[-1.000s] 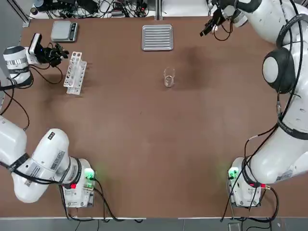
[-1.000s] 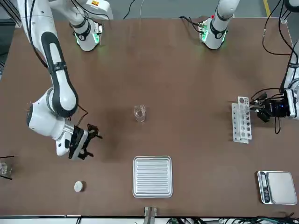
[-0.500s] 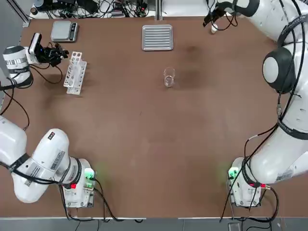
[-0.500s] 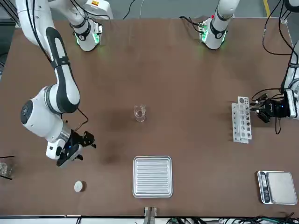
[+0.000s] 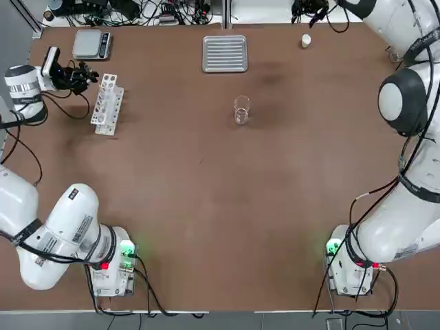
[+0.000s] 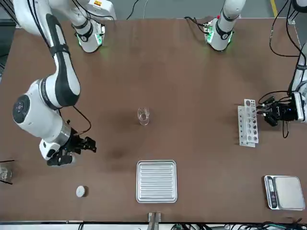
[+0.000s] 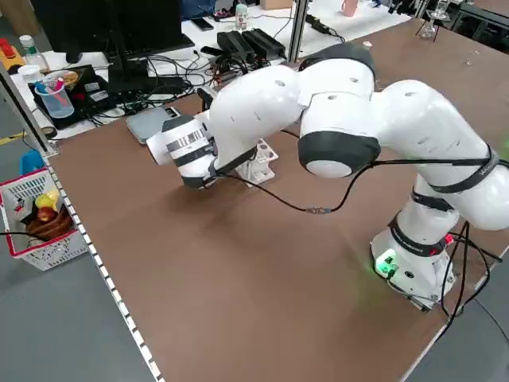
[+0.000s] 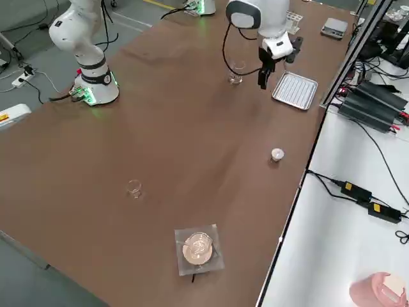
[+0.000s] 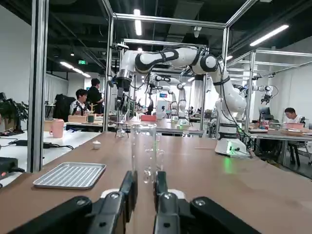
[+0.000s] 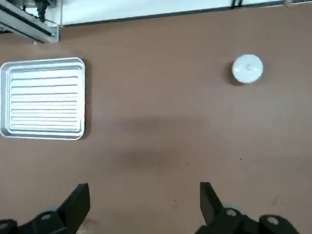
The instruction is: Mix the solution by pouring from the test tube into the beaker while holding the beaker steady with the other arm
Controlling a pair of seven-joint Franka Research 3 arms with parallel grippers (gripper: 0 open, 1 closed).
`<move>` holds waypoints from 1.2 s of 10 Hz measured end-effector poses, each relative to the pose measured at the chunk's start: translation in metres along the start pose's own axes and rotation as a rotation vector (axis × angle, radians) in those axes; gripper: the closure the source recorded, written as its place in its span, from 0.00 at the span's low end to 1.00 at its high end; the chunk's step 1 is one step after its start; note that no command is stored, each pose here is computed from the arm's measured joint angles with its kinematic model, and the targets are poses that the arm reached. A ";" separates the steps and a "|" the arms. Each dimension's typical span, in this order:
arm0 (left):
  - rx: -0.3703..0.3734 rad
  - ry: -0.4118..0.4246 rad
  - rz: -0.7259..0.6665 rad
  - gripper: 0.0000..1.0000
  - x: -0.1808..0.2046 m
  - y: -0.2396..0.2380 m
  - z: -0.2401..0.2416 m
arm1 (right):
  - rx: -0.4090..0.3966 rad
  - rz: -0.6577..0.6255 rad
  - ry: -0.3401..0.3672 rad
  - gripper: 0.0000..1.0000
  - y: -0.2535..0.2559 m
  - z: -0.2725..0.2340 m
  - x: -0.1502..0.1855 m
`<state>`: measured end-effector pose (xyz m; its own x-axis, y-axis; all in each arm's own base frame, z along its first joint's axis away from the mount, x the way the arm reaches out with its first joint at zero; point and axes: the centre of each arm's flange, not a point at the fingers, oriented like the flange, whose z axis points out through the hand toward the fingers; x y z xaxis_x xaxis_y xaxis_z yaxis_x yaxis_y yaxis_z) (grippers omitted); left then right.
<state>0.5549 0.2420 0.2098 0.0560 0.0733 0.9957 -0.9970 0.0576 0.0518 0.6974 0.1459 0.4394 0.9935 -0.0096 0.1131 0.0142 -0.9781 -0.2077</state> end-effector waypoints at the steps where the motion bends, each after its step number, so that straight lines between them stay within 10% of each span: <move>1: 0.002 -0.005 0.003 0.78 0.001 -0.002 0.000 | -0.018 -0.002 -0.031 0.00 -0.002 -0.016 0.000; 12: 0.021 -0.033 0.006 0.78 -0.004 -0.010 0.002 | -0.081 0.060 -0.101 0.00 0.041 -0.164 -0.051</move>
<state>0.5644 0.2397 0.2052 0.0488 0.0411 0.9980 -0.9982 0.0366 0.0473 0.6287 0.0721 0.5841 0.9987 -0.0512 0.0037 -0.0502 -0.9900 -0.1317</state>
